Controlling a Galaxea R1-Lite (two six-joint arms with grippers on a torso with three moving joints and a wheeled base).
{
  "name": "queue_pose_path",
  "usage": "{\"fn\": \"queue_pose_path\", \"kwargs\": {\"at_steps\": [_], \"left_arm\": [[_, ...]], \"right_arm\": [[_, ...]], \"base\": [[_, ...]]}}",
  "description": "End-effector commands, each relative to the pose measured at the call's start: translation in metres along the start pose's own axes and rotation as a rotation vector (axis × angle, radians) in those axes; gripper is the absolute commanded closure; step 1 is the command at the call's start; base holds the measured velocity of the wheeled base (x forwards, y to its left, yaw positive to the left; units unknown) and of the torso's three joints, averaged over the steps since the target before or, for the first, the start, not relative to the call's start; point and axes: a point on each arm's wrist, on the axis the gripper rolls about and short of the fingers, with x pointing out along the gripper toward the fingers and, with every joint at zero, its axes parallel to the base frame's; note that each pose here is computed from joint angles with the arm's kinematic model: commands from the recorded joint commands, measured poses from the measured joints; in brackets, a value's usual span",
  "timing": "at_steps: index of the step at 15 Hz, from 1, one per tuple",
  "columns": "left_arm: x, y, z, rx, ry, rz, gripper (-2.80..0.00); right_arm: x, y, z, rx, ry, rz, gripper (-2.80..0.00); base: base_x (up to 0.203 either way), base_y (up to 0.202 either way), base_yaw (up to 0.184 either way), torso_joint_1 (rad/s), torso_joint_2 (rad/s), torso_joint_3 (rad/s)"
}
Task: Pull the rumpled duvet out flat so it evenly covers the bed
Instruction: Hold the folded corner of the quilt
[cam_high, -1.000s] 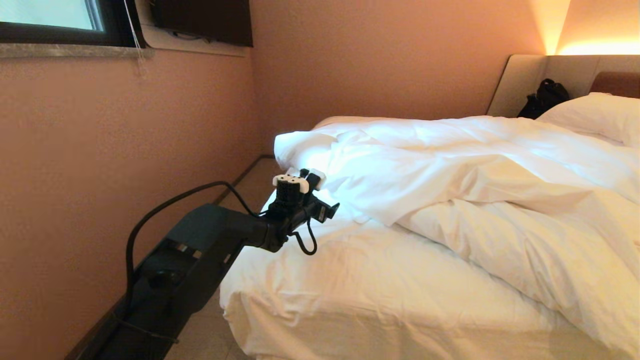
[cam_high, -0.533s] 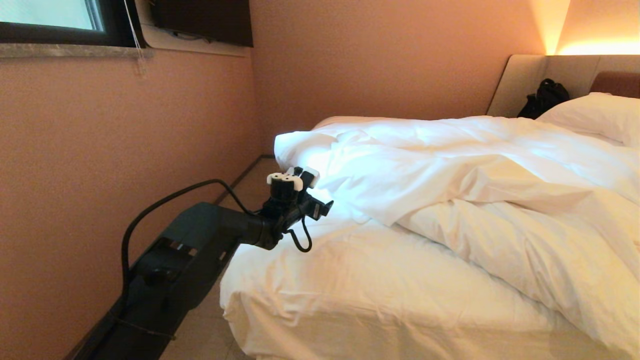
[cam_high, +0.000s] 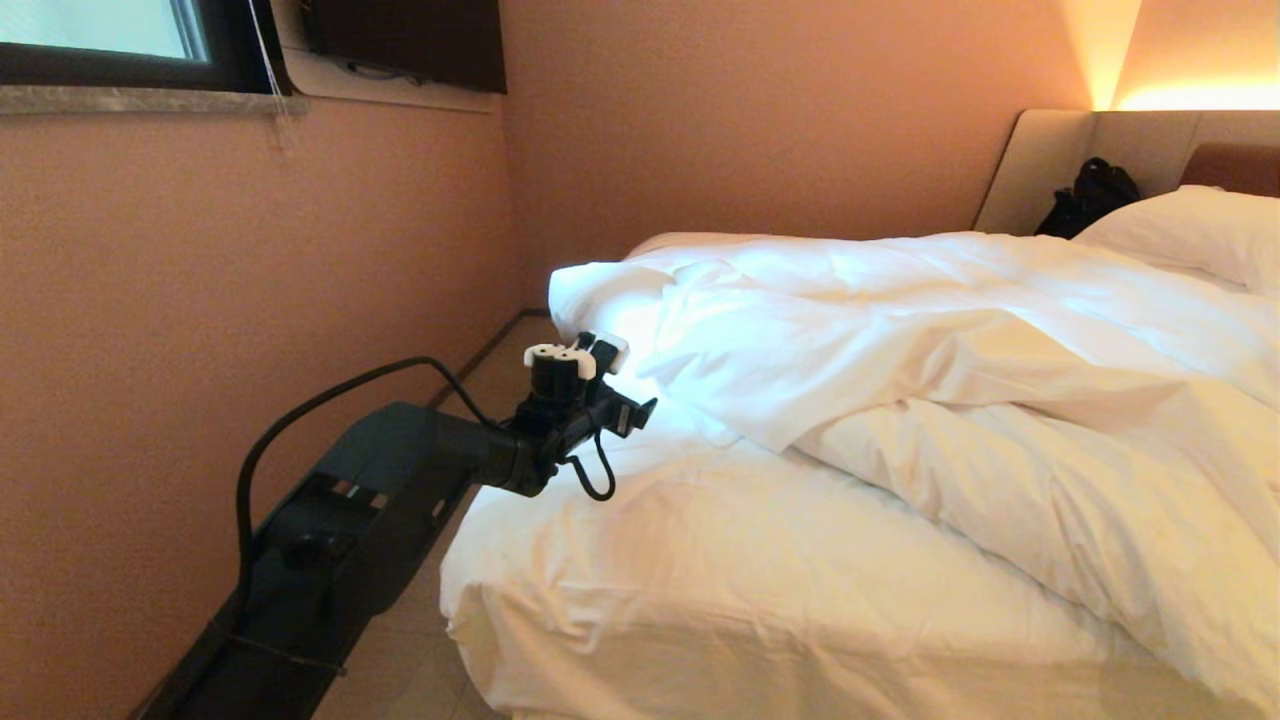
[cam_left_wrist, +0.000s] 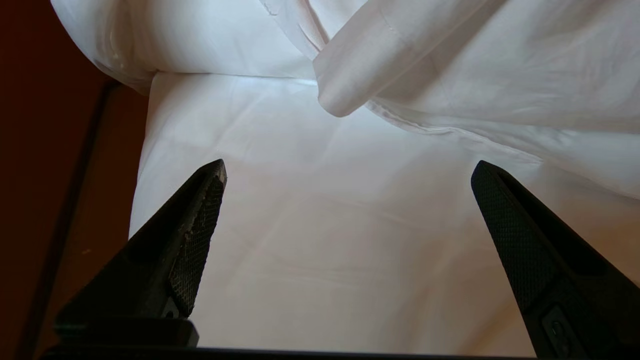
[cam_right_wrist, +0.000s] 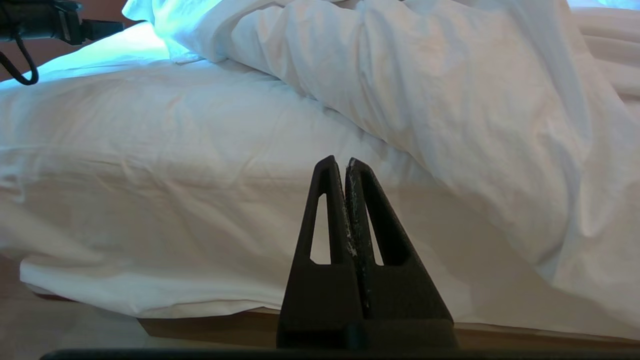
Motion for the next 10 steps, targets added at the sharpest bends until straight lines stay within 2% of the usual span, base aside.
{"fn": "queue_pose_path", "kwargs": {"at_steps": [1, 6, 10], "left_arm": [[0.0, -0.001, 0.0, 0.002, -0.003, -0.003, -2.8], [0.001, -0.005, -0.002, 0.004, 0.001, -0.012, -2.8], [0.003, -0.045, 0.002, 0.016, -0.005, -0.083, -2.8]], "right_arm": [[0.0, 0.0, 0.0, 0.0, 0.001, 0.0, 0.0], [0.0, 0.0, 0.0, 0.0, 0.001, 0.0, 0.0], [0.0, 0.0, 0.0, 0.0, 0.001, 0.0, 0.0]], "base": [[0.0, 0.0, 0.0, 0.0, 0.0, 0.0], [0.0, 0.0, 0.0, 0.0, 0.0, 0.0], [0.0, 0.0, 0.0, 0.0, 0.0, 0.0]]}}
